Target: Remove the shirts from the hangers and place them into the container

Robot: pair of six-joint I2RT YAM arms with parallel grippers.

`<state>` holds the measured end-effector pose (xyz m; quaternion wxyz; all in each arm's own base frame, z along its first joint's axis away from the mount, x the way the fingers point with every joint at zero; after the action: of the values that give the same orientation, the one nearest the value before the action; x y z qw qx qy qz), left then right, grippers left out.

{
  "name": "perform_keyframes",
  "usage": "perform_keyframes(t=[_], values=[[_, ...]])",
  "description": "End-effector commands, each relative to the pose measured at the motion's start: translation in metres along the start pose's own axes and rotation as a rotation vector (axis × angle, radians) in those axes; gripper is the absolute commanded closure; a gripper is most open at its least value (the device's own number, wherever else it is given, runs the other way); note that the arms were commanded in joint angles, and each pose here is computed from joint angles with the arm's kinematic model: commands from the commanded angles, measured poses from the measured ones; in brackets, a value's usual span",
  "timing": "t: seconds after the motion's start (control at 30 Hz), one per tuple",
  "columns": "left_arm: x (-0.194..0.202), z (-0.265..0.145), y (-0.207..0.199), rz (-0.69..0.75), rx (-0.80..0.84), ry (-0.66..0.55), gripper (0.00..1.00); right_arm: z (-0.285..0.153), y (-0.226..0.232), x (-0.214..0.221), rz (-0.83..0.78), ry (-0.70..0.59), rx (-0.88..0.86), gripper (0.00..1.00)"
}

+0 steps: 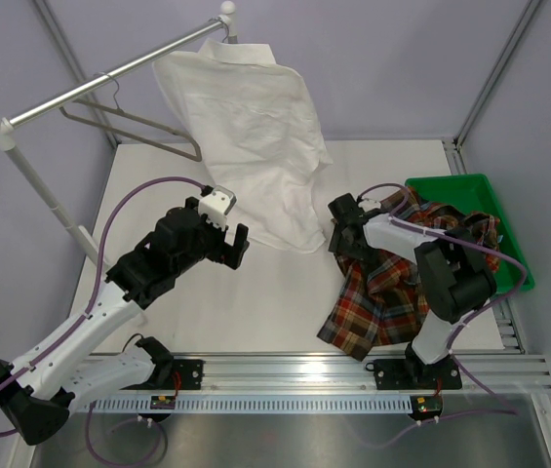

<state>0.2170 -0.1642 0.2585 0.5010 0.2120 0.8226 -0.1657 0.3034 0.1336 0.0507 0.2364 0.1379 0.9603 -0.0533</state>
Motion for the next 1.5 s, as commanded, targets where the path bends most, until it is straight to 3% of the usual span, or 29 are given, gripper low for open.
perform_keyframes(t=[0.0, 0.03, 0.13, 0.17, 0.27, 0.3, 0.43, 0.73, 1.03, 1.23, 1.47], values=[[-0.007, 0.001, 0.0, 0.011, -0.009, -0.031, 0.01, -0.001, 0.012, -0.022, 0.028, -0.054, -0.02, 0.19], [-0.007, 0.001, 0.0, 0.009, -0.009, -0.031, 0.01, -0.001, 0.013, -0.025, 0.027, -0.056, -0.017, 0.32], [-0.007, 0.001, 0.0, 0.011, -0.009, -0.031, 0.01, 0.002, 0.011, -0.025, 0.016, -0.051, 0.013, 0.53], [-0.007, 0.001, 0.0, 0.011, -0.009, -0.031, 0.01, 0.002, 0.008, -0.026, 0.02, -0.055, 0.02, 0.68], [-0.007, 0.001, 0.001, 0.011, -0.011, -0.033, 0.01, 0.003, -0.005, -0.03, 0.049, -0.064, 0.042, 0.95], [-0.007, 0.0, 0.0, 0.011, -0.009, -0.033, 0.01, 0.003, -0.008, -0.03, 0.058, -0.06, 0.041, 0.99], [-0.007, 0.001, 0.0, 0.009, -0.009, -0.029, 0.01, -0.013, -0.038, -0.047, 0.098, -0.118, 0.072, 1.0], [-0.006, 0.002, 0.001, 0.01, -0.013, -0.027, 0.01, -0.117, -0.158, -0.155, 0.341, -0.449, 0.149, 1.0], [-0.005, 0.003, 0.001, 0.011, -0.018, -0.02, 0.01, -0.166, -0.249, -0.203, 0.632, -0.639, 0.247, 1.0], [-0.006, 0.003, 0.001, 0.01, -0.015, -0.022, 0.01, -0.152, -0.279, -0.205, 0.695, -0.629, 0.355, 1.0], [-0.006, 0.003, 0.001, 0.009, -0.012, -0.022, 0.01, -0.057, -0.295, -0.168, 0.747, -0.347, 0.403, 1.0]])
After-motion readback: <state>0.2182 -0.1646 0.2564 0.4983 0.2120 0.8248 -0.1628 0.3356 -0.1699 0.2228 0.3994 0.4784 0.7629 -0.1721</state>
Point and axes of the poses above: each gripper's point midway between its finger pads, its own z axis out along the fingers, its own y axis along the line the jaws close on, x = y × z, the point moved 4 cm from there along -z, back along the fingers, and after that the axes turned 4 degrees about -z, right-handed, at the moved point
